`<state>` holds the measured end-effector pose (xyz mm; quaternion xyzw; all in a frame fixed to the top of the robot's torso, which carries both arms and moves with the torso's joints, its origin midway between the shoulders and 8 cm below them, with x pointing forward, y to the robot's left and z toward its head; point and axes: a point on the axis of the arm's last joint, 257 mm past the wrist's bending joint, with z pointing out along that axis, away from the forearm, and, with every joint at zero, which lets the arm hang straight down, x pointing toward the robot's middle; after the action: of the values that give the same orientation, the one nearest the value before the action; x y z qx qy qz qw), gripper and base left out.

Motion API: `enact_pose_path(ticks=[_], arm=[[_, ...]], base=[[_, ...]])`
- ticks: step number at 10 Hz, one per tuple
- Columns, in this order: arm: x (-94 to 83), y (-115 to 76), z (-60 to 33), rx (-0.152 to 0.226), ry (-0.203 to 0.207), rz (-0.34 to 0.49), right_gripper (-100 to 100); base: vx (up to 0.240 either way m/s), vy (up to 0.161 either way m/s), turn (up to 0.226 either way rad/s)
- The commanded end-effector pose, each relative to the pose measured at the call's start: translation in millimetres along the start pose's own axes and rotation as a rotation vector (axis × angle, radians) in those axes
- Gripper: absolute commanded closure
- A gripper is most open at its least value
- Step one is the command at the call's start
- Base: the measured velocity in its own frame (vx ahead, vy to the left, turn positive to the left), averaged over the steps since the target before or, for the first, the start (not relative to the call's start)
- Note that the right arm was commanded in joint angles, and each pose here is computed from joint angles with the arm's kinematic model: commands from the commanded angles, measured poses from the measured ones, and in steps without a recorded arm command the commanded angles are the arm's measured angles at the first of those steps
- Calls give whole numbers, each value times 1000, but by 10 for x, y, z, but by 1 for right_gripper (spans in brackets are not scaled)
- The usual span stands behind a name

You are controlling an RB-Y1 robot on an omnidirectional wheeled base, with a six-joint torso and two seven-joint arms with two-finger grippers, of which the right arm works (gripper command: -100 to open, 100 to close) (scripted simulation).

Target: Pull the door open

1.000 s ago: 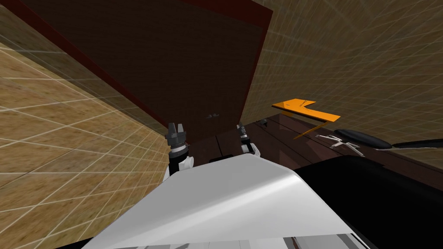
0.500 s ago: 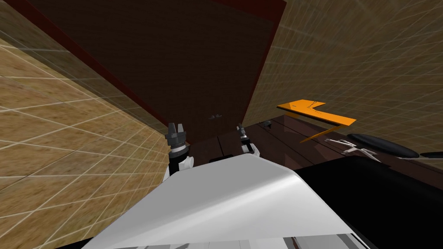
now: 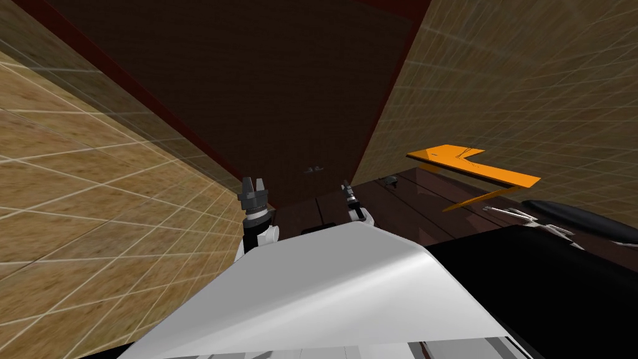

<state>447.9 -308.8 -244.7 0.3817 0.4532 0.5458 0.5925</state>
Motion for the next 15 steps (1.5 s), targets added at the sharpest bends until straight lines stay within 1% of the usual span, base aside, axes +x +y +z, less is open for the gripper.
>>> enact_pose_path(ticks=[1, 2, 3, 9, 15], arm=[[-23, -122, -20, 21, 0, 6, -100], [-41, -186, -31, 32, 0, 9, -100], [-42, -210, -44, 38, -1, 10, -100], [-150, -604, -150, 115, -7, 33, -100], [-242, -935, -274, 186, -18, 58, -100]], base=[[112, 61, 64], [128, 68, 66], [75, 35, 8], [97, 38, 53], [112, 44, 48]])
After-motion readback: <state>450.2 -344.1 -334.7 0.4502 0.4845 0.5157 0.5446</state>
